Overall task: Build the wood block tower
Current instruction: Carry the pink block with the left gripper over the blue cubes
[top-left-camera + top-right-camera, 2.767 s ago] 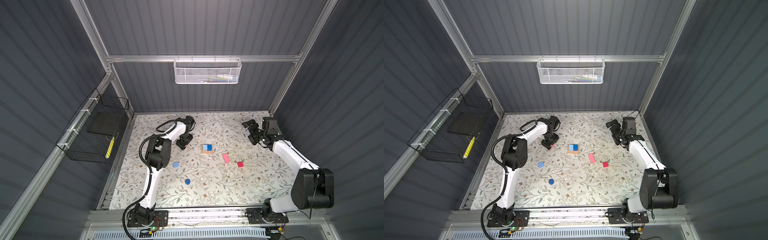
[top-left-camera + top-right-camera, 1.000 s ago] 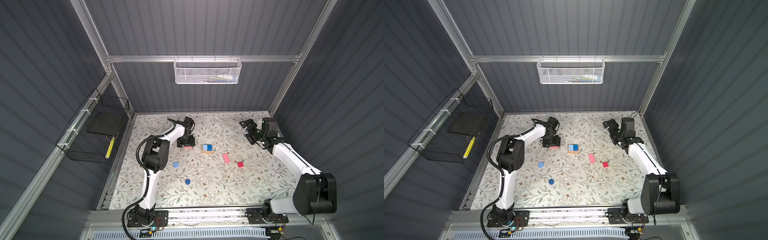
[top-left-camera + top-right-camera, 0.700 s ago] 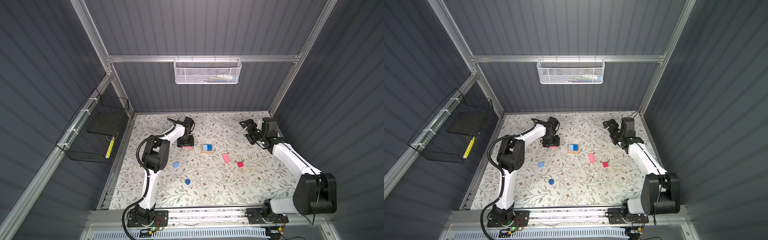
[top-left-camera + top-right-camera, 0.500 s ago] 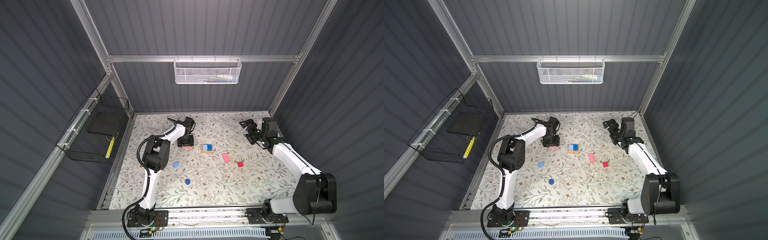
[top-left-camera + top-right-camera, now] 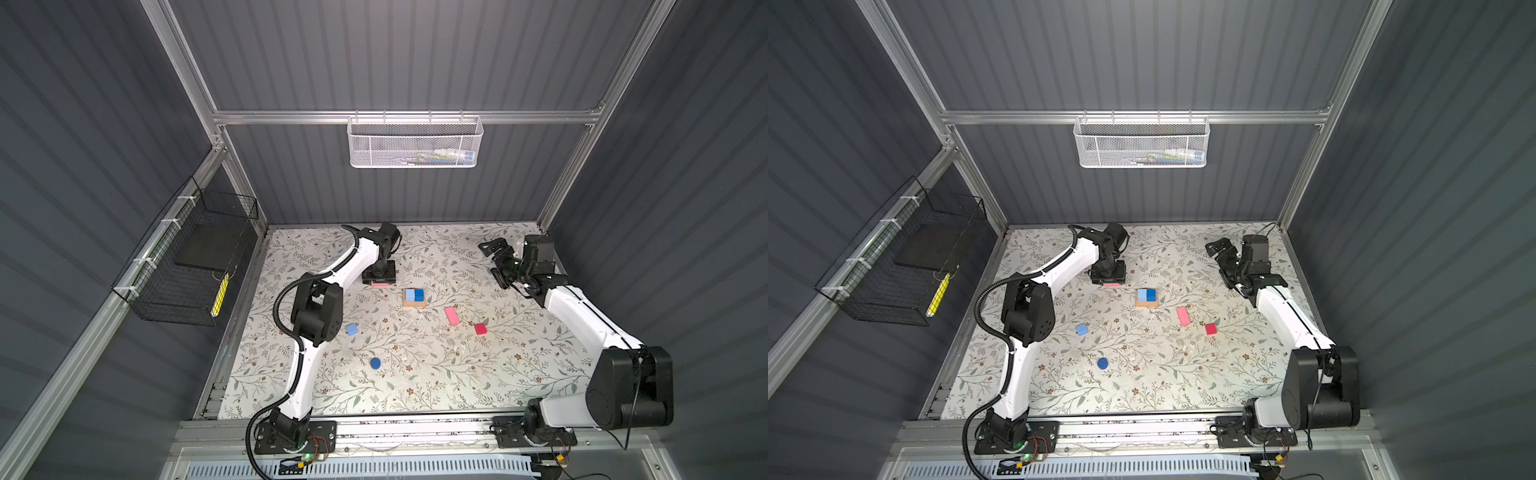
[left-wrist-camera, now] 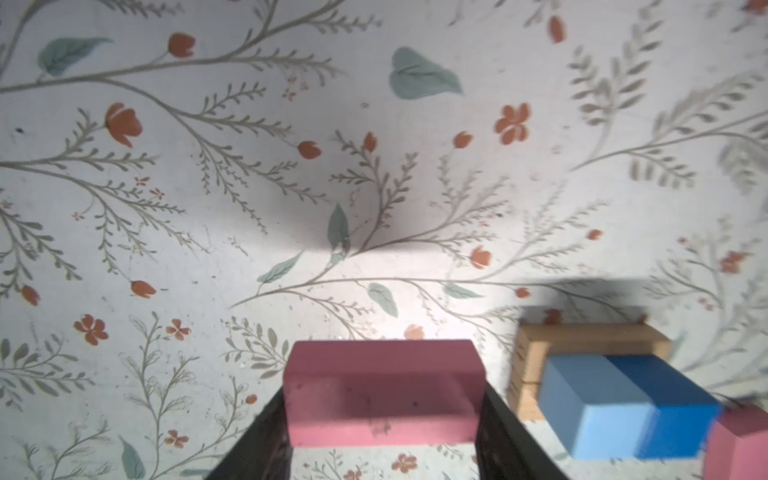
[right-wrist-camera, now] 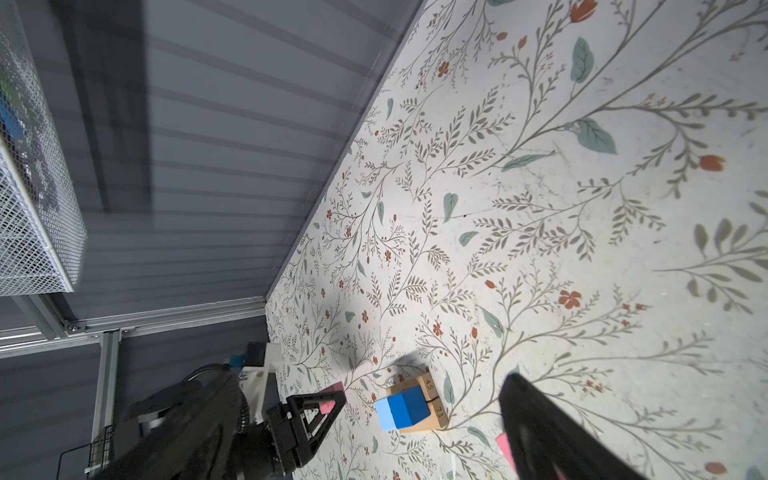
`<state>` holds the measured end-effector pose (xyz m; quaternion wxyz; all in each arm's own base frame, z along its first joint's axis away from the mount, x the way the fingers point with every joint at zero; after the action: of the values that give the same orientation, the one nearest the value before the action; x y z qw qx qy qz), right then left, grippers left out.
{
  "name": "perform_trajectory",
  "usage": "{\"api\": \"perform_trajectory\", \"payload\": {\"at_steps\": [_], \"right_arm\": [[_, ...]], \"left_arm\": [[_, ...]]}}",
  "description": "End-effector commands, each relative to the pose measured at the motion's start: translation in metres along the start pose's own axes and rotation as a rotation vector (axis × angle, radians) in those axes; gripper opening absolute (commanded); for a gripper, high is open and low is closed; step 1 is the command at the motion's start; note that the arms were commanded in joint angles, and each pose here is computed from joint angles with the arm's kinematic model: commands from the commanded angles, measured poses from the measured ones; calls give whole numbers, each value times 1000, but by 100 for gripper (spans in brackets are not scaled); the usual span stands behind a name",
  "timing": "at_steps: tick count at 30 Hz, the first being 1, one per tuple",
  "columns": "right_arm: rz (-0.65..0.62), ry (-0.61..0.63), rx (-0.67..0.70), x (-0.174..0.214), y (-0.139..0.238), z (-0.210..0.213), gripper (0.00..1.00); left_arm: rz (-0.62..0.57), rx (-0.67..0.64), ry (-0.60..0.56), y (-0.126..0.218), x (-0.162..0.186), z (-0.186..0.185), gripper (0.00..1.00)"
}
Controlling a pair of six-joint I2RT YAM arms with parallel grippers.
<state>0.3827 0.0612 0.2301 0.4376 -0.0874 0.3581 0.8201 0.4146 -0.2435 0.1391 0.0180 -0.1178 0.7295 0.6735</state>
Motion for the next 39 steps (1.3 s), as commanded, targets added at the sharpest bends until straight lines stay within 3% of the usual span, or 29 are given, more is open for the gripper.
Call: {"api": "perform_trajectory", "payload": {"at_steps": [1,14,39], "right_arm": [[6,18,-12,3,-3,1,99],[7,33,-10,6,-2,-2,99],[16,35,1,7,-6,-6,99]], "left_arm": [[24,-21,-5,22,15,-13,51],[33,88,7,29,37,-66,49],[45,91,10,-4,54,-94,49]]}}
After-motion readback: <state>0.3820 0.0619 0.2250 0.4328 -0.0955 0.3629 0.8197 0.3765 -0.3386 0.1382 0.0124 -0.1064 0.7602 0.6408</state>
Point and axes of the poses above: each gripper's point midway between its finger pads, its own y axis back along the fingers, its own z axis along the line the jaws close on, x = y × z, the point moved 5 cm from there along y, back along the fingers, and after that the axes turned 12 degrees about y, right-handed, at the moved point
